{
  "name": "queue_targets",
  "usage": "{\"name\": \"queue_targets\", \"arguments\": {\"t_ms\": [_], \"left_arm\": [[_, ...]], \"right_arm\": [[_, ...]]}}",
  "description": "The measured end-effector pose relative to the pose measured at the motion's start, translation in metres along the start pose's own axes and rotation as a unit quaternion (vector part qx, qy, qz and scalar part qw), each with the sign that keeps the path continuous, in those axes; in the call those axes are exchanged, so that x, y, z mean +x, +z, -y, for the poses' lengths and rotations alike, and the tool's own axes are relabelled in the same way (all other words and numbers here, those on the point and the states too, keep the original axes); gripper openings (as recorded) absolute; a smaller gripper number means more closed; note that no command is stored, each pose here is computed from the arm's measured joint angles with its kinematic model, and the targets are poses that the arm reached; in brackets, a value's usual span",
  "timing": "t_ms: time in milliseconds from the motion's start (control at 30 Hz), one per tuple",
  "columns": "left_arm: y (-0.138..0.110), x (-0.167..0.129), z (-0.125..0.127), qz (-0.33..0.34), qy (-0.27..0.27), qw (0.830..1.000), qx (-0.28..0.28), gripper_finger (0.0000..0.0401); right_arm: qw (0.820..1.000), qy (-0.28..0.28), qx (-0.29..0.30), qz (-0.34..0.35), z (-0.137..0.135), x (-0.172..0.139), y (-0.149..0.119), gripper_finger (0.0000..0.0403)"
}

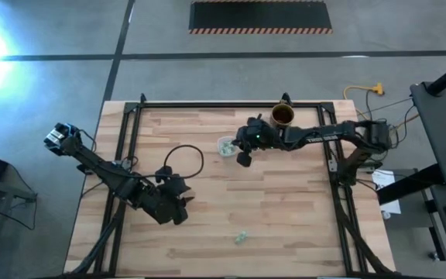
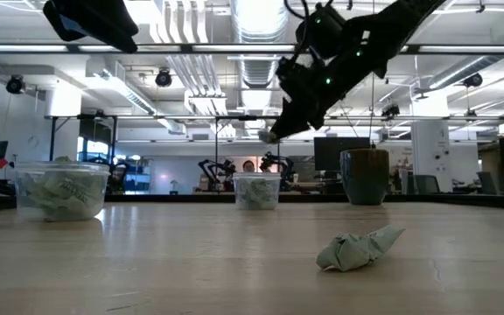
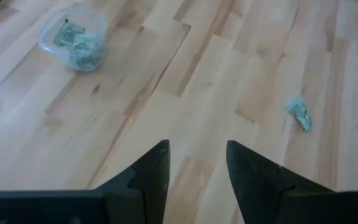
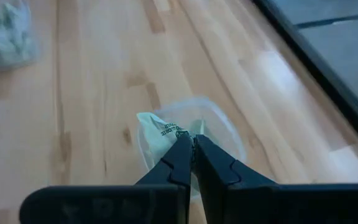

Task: Pick and place Stevia / Truvia into bins
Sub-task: Put the top stevia packet into the top transparent container

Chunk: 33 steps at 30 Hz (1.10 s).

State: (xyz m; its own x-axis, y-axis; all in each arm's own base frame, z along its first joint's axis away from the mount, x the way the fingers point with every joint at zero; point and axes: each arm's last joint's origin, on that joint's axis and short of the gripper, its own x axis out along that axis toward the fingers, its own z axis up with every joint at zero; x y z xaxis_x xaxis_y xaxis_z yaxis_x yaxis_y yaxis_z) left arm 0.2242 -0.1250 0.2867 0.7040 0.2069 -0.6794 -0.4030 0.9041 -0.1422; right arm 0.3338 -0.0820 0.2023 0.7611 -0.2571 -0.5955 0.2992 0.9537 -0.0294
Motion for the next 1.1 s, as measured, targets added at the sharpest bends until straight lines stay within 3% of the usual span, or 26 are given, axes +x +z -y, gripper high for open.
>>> {"name": "queue_targets", "arguments": {"t_ms": [467, 833, 1100], "left_arm": [[0.002, 0.000, 0.001, 0.011, 0.001, 1.000, -0.005, 0.0141], [0.002, 0.000, 0.000, 0.011, 0.003, 1.000, -0.005, 0.0141], [0.002, 0.000, 0.000, 0.011, 0.003, 1.000, -0.004, 0.0141]], "right_arm": [[1.000, -0.004, -0.013, -0.022, 0.013, 0.038, 0.006, 0.0009], [0.996, 0.022, -0.018, -0.089, 0.016, 0.071, 0.003, 0.0009], [0.992, 0.021, -0.020, -0.124, 0.016, 0.079, -0.004, 0.0009]]}}
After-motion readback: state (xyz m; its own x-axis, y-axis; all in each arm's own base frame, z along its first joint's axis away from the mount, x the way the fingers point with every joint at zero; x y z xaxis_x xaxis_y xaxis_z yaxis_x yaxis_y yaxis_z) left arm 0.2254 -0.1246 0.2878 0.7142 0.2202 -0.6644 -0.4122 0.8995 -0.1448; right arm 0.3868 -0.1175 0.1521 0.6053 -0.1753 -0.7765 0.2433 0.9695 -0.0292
